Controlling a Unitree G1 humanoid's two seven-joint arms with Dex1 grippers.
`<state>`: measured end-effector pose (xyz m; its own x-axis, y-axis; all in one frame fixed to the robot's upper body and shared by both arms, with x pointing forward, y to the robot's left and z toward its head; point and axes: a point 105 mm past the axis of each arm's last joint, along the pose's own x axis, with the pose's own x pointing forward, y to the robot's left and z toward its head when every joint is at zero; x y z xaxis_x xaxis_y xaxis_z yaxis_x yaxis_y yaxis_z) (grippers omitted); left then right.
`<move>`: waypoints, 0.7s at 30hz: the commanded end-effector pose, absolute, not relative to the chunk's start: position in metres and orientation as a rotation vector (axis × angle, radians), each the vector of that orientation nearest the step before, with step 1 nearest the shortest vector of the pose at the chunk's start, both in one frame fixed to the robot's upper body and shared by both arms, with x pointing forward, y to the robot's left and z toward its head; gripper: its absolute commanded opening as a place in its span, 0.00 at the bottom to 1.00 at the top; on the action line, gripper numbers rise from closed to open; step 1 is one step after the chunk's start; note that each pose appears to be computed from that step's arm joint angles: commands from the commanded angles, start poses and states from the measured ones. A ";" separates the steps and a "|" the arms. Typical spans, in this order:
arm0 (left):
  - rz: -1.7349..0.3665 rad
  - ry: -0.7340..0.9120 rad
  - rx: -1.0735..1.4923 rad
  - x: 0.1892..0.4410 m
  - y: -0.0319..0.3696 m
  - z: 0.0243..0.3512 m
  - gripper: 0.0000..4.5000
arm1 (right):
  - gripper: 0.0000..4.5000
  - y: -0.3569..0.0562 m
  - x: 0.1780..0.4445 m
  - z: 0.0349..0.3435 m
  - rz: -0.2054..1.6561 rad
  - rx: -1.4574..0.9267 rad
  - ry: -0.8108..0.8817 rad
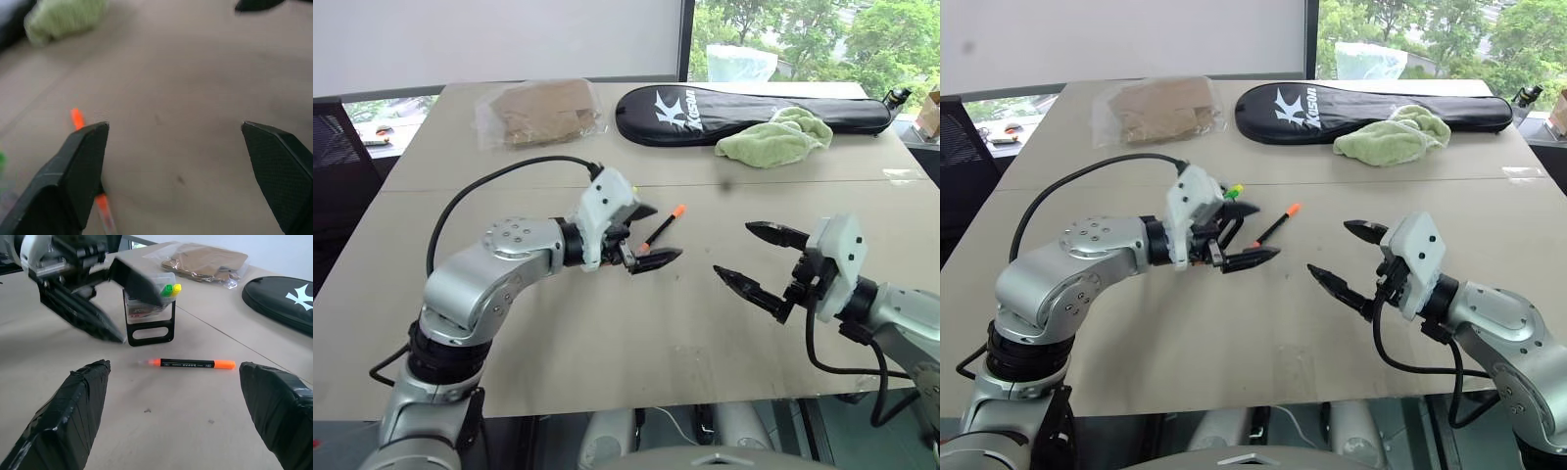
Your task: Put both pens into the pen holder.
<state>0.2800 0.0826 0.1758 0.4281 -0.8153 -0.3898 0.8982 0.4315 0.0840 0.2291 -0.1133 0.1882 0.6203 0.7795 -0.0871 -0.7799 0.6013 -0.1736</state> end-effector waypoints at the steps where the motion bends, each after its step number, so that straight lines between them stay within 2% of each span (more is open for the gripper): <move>1: -1.128 0.319 0.336 0.272 0.082 0.177 0.99 | 1.00 -0.114 0.221 0.199 0.891 -0.227 -0.036; 6: -1.249 0.306 0.342 0.256 0.093 0.162 0.99 | 1.00 -0.114 0.217 0.196 0.884 -0.216 -0.018; 13: -1.017 0.367 0.317 0.273 0.116 0.137 0.99 | 1.00 -0.112 0.217 0.194 0.888 -0.204 -0.010; 21: -0.798 0.395 0.280 0.298 0.113 0.125 0.99 | 1.00 -0.110 0.214 0.195 0.912 -0.197 -0.011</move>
<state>0.2912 0.1120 0.1193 0.5901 -0.6683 -0.4529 0.7648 0.6424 0.0486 0.2202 -0.1139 0.1880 0.6350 0.7662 -0.0989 -0.7704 0.6185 -0.1549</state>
